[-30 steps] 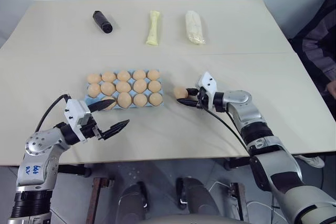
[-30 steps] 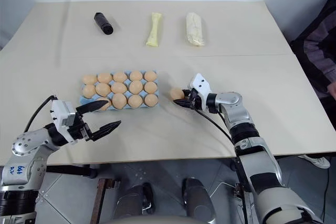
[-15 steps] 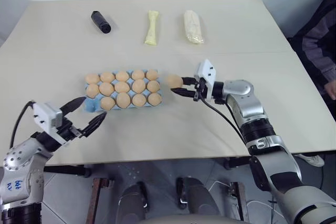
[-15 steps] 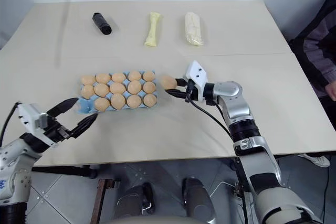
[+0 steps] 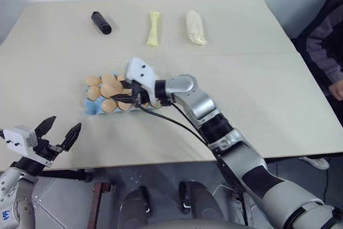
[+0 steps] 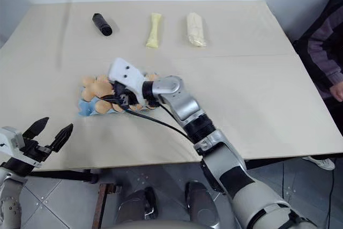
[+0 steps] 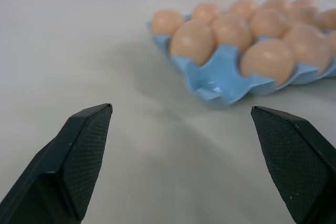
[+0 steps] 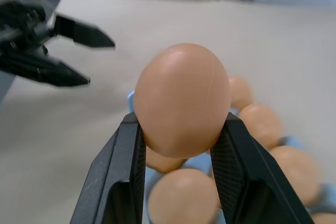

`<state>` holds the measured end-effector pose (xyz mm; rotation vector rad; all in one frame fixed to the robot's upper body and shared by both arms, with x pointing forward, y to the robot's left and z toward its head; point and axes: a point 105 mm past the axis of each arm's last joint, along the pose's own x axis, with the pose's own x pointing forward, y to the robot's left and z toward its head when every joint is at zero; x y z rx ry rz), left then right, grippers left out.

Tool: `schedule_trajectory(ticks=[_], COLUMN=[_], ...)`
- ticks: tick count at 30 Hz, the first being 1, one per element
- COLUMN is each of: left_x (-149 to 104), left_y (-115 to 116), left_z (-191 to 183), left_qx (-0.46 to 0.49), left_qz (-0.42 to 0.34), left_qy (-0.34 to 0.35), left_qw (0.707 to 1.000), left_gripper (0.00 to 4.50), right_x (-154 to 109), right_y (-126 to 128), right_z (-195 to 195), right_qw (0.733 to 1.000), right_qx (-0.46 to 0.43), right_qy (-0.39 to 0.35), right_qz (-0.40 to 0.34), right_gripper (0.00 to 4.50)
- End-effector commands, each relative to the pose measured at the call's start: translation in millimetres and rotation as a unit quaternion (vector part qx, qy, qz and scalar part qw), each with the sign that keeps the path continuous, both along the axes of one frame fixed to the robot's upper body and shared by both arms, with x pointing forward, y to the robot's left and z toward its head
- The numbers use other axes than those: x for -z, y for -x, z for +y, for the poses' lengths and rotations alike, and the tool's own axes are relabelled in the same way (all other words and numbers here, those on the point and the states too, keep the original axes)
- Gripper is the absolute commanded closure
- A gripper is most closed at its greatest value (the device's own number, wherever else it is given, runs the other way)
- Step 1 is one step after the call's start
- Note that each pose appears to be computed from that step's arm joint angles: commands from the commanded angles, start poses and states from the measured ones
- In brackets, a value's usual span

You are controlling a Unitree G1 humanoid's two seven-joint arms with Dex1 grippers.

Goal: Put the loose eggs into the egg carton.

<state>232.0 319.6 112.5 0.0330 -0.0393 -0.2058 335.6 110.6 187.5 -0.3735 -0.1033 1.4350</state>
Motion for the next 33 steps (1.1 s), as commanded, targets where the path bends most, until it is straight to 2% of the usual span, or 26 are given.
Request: schedule_trajectory(ticks=[1, 5, 8, 12, 15, 21, 25, 29, 33], left_x=[-10.9, -9.2, -9.7, -9.0, -7.1, -7.1, -7.5, -16.6, -30.9], left_y=[3.9, 2.7, 1.4, 1.3, -0.2, -5.6, -10.2, -16.2, -21.9], left_z=[1.8, -2.6, -5.1, -7.5, -10.2, -13.8, -15.7, -26.3, -41.5], left_qx=[-0.016, -0.015, -0.012, -0.009, -0.006, 0.002, 0.008, 0.036, 0.081], left_qz=[-0.028, -0.028, -0.029, -0.028, -0.026, -0.028, -0.030, -0.046, -0.059], left_qy=[0.004, 0.007, 0.009, 0.011, 0.013, 0.015, 0.015, 0.007, -0.004], left_qw=[0.999, 0.999, 0.999, 1.000, 1.000, 0.999, 0.999, 0.998, 0.995], left_gripper=[0.00, 0.00, 0.00, 0.00, 0.00, 0.00, 0.00, 0.00, 0.00], right_x=[-8.3, -8.5, -5.0, -10.9, -21.7, -32.2, -40.0, -47.7, -37.6], right_y=[9.2, 17.0, 12.8, 13.1, 19.7, 38.2, 35.2, 18.6, 8.6], right_z=[26.6, 51.4, 56.7, 61.7, 69.8, 70.8, 59.0, 35.9, -5.9], right_qw=[1.000, 0.999, 0.999, 1.000, 1.000, 0.996, 0.995, 0.996, 0.997], right_qx=[-0.016, -0.022, -0.005, -0.007, -0.020, -0.083, -0.094, -0.066, -0.052], right_qy=[0.002, 0.008, 0.022, 0.006, -0.014, -0.029, -0.037, -0.052, -0.049], right_qz=[-0.022, -0.027, -0.026, -0.009, -0.003, -0.015, -0.027, -0.031, -0.034], right_gripper=[2.95, 2.95, 2.95, 2.95, 2.21, 0.17, 0.08, 0.08, 0.08])
